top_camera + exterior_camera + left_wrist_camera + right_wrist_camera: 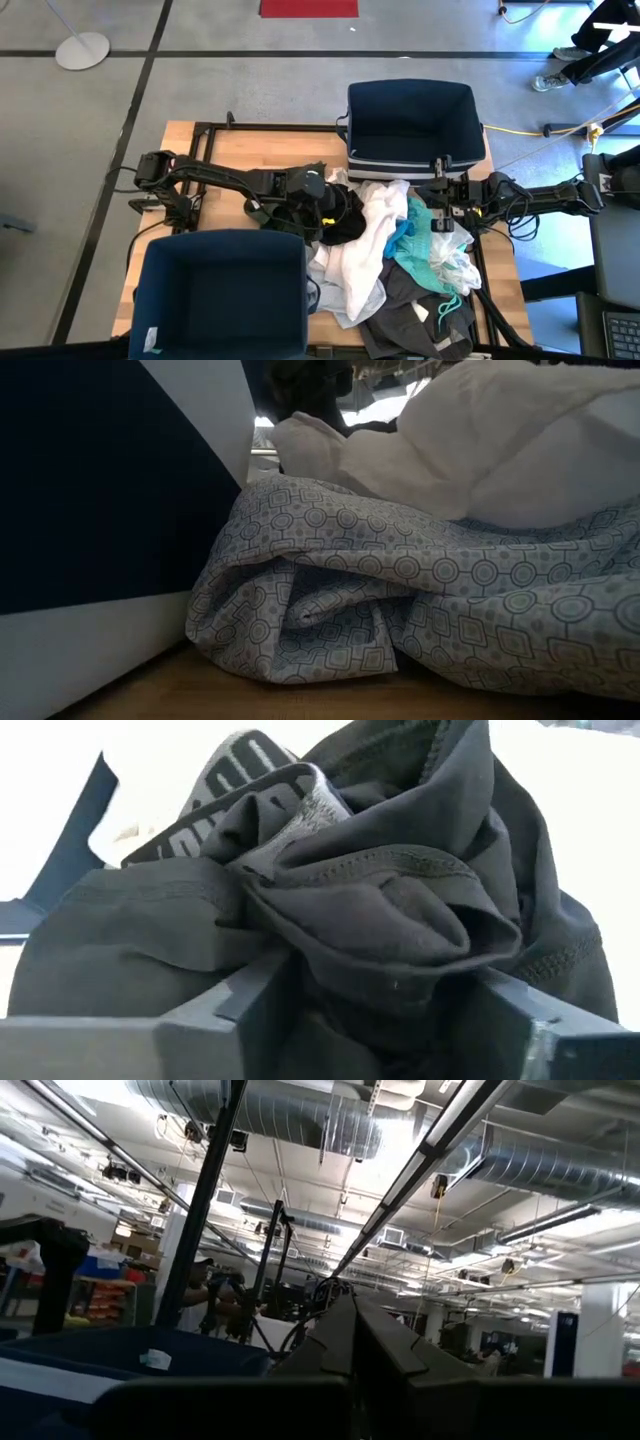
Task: Sort clothes
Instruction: Put the black boxer into the top laundry bin
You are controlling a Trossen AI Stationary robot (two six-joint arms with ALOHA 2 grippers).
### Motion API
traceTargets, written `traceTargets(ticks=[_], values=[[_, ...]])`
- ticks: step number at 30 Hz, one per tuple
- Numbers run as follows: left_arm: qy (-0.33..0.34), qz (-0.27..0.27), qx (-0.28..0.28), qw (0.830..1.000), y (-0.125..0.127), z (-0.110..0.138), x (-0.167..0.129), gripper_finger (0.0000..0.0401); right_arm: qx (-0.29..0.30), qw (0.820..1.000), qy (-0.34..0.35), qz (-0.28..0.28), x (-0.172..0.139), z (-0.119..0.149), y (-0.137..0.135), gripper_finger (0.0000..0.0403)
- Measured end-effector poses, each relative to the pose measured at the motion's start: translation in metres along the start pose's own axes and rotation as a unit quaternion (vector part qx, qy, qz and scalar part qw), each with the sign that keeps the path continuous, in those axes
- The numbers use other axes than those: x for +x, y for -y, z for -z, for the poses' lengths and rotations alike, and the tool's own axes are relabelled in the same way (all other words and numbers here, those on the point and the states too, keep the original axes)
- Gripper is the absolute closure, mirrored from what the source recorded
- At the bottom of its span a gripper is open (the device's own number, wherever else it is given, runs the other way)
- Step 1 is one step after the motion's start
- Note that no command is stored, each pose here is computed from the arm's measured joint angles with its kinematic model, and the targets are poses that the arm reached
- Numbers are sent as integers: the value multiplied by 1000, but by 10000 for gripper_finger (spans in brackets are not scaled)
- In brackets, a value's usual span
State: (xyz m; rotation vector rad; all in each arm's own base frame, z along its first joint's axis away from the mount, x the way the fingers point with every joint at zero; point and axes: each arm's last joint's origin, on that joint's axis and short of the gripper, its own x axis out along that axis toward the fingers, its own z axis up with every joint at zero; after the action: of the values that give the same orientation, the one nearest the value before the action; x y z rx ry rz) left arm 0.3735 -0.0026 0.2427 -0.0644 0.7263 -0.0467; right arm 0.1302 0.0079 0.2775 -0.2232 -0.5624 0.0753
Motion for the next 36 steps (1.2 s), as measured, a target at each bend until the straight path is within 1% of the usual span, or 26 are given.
traceTargets(ticks=[3, 11, 14, 16, 19, 25, 30, 36], values=[[0, 0, 11, 1000, 0, 0, 0, 228, 14, 1000, 0, 0, 0, 0, 0, 391], [1, 0, 38, 999, 0, 0, -1, 334, 22, 1000, 0, 0, 0, 0, 0, 391], [7, -1, 45, 999, 1, -4, -7, 370, 22, 1000, 0, 0, 0, 0, 0, 391], [21, -4, 52, 998, 1, -10, -17, 389, 24, 1000, -1, 0, 0, 0, 0, 391], [49, -16, 55, 997, 4, -22, -36, 395, 25, 1000, 0, 0, 0, 0, 0, 391], [113, -47, 82, 989, 14, -38, -71, 384, 26, 1000, -2, -1, 0, 1, 0, 391], [180, -62, 103, 976, 21, -50, -96, 383, 27, 1000, -8, -11, 3, 4, -1, 391], [251, -68, 132, 956, 27, -62, -112, 382, 29, 999, -21, -35, 13, 7, -2, 384]])
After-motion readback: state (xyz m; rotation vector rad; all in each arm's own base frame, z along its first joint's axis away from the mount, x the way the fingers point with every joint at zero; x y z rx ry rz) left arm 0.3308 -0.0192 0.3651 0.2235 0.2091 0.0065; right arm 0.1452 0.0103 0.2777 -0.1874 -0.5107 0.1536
